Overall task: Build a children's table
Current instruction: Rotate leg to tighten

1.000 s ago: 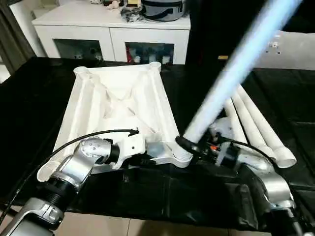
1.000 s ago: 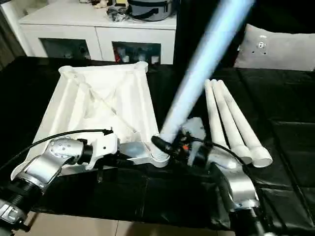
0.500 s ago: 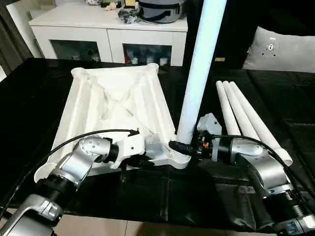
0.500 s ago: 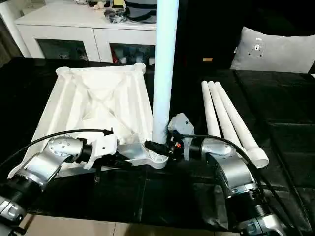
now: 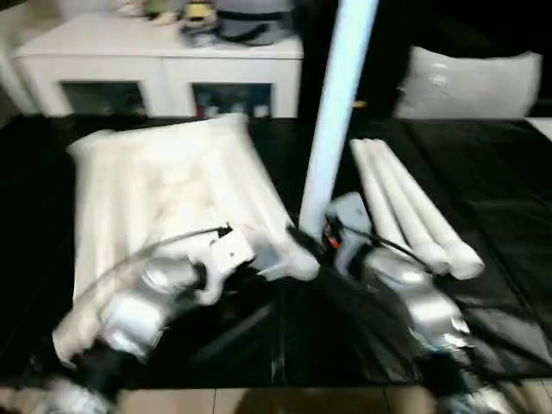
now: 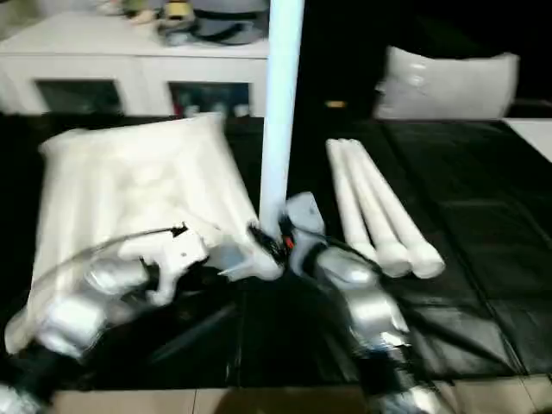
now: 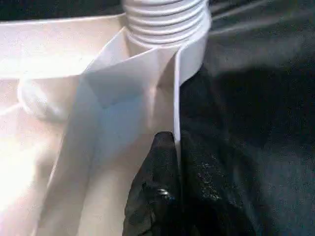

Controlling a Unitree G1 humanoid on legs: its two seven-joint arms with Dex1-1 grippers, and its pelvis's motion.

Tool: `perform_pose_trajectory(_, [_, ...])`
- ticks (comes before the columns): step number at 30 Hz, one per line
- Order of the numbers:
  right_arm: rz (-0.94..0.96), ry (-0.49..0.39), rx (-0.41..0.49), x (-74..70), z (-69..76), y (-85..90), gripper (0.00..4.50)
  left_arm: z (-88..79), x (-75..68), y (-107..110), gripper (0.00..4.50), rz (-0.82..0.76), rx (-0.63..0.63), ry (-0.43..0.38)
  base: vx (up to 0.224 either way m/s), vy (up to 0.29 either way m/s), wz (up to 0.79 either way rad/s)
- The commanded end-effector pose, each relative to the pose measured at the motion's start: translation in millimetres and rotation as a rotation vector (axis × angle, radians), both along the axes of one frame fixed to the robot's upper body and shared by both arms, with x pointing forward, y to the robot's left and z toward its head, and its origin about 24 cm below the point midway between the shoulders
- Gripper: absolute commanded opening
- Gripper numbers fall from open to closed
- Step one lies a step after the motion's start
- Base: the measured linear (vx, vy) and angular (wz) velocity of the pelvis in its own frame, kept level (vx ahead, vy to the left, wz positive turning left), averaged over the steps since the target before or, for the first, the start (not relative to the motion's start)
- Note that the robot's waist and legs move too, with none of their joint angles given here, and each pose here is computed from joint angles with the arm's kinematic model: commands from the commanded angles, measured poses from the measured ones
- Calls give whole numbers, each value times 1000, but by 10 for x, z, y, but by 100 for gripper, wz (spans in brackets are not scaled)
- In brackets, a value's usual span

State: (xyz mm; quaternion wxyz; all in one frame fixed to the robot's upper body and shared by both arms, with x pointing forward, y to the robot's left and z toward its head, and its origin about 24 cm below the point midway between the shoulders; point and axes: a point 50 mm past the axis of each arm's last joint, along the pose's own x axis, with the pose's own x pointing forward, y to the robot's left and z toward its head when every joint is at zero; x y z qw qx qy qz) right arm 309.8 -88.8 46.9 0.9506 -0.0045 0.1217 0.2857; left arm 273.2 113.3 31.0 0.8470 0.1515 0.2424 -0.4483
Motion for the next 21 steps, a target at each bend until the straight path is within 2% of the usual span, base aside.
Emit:
perform_pose_trajectory(1, [-139, 229, -112, -73, -475, -95, 189, -20, -95, -266, 0, 26, -52, 14, 0, 0, 0])
perform_pose_trajectory(3, [-174, 229, -118, -1, -453, -11, 189, -1, -93, -458, 0, 67, -62, -9, 0, 0, 0])
perform_pose_trajectory(6, [-186, 229, -119, 20, -433, 60, 189, 21, -84, -546, 0, 85, -44, -21, -38, 14, 0])
perform_pose_trajectory(9, [-154, 229, -117, 11, -431, 122, 189, 47, -29, -501, 0, 106, -7, -46, 9, -69, 22])
perform_pose_trajectory(11, [-141, 235, -107, 8, -441, 132, 189, 55, -6, -435, 0, 119, 20, -55, 65, 11, -34])
perform_pose_trajectory(12, [-134, 232, -102, 16, -445, 130, 224, 48, 6, -376, 0, 127, 45, -60, 77, 53, -43])
perform_pose_trajectory(14, [-136, 224, -93, 29, -445, 115, 258, 41, 21, -314, 0, 127, 68, -69, 0, 0, 0])
perform_pose_trajectory(16, [-140, 222, -81, 38, -438, 104, 261, 43, 34, -278, 0, 129, 78, -75, 0, 0, 0])
perform_pose_trajectory(18, [-144, 214, -60, 45, -419, 85, 292, 51, 60, -229, 0, 134, 86, -78, 0, 0, 0])
perform_pose_trajectory(21, [-113, 180, -6, 36, -350, 67, 313, 67, 135, -131, 0, 143, 107, -96, 0, 0, 0])
